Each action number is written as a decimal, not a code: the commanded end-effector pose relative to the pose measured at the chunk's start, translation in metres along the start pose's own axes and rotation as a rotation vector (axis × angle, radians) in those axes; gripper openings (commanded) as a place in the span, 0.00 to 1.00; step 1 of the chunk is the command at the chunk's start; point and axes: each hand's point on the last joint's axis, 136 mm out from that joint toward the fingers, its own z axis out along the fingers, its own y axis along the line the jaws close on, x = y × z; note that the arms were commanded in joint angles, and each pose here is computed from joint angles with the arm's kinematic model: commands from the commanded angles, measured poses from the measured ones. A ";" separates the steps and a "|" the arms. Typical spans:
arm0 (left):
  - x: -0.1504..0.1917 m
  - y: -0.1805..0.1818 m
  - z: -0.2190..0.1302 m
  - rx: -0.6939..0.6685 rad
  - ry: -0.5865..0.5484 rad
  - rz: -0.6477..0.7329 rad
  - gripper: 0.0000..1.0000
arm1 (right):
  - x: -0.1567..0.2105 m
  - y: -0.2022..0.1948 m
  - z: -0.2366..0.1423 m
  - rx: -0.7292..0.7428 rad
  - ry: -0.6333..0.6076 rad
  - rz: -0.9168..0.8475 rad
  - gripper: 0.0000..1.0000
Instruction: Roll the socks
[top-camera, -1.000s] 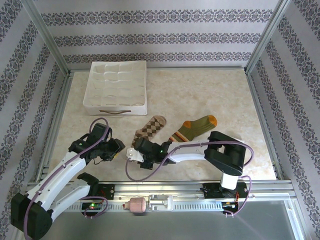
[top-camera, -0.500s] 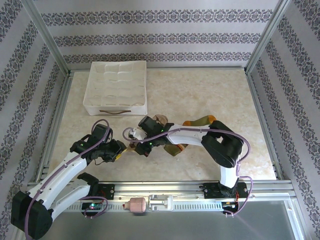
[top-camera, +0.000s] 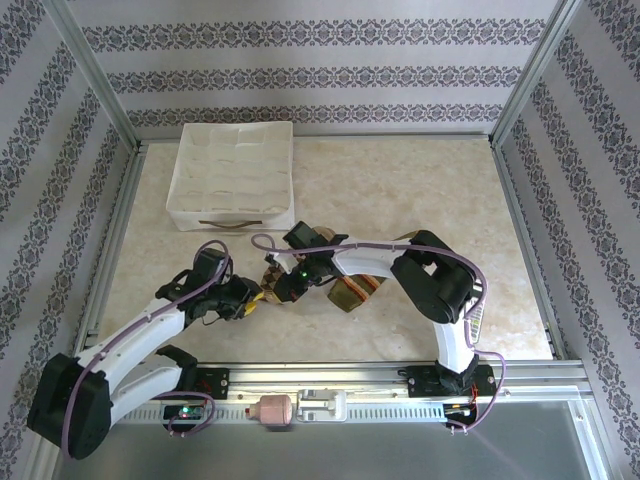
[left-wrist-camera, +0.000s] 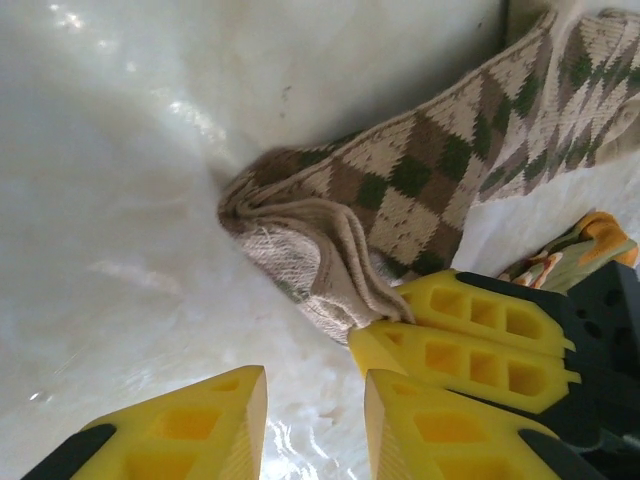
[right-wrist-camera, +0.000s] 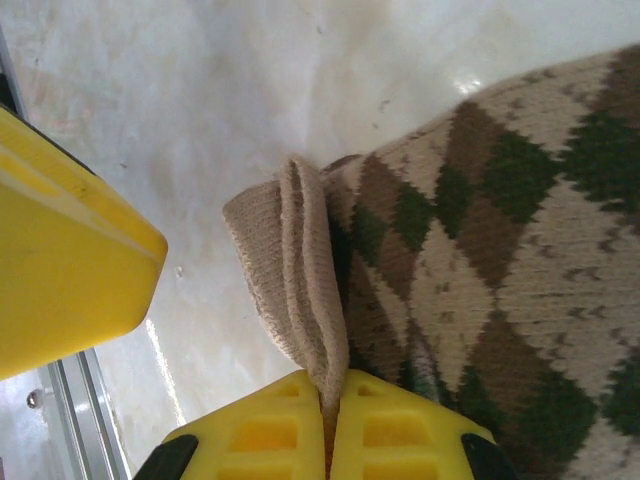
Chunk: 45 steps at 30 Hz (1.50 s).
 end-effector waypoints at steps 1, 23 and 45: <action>-0.010 -0.013 0.006 0.055 -0.027 -0.002 0.30 | 0.000 -0.009 0.003 -0.029 0.024 0.103 0.00; -0.036 -0.016 0.040 0.004 -0.077 -0.020 0.42 | 0.002 -0.025 0.007 -0.057 0.047 0.215 0.00; -0.024 0.029 0.037 -0.306 -0.004 -0.102 0.00 | 0.006 0.014 -0.060 0.270 -0.238 -0.520 0.41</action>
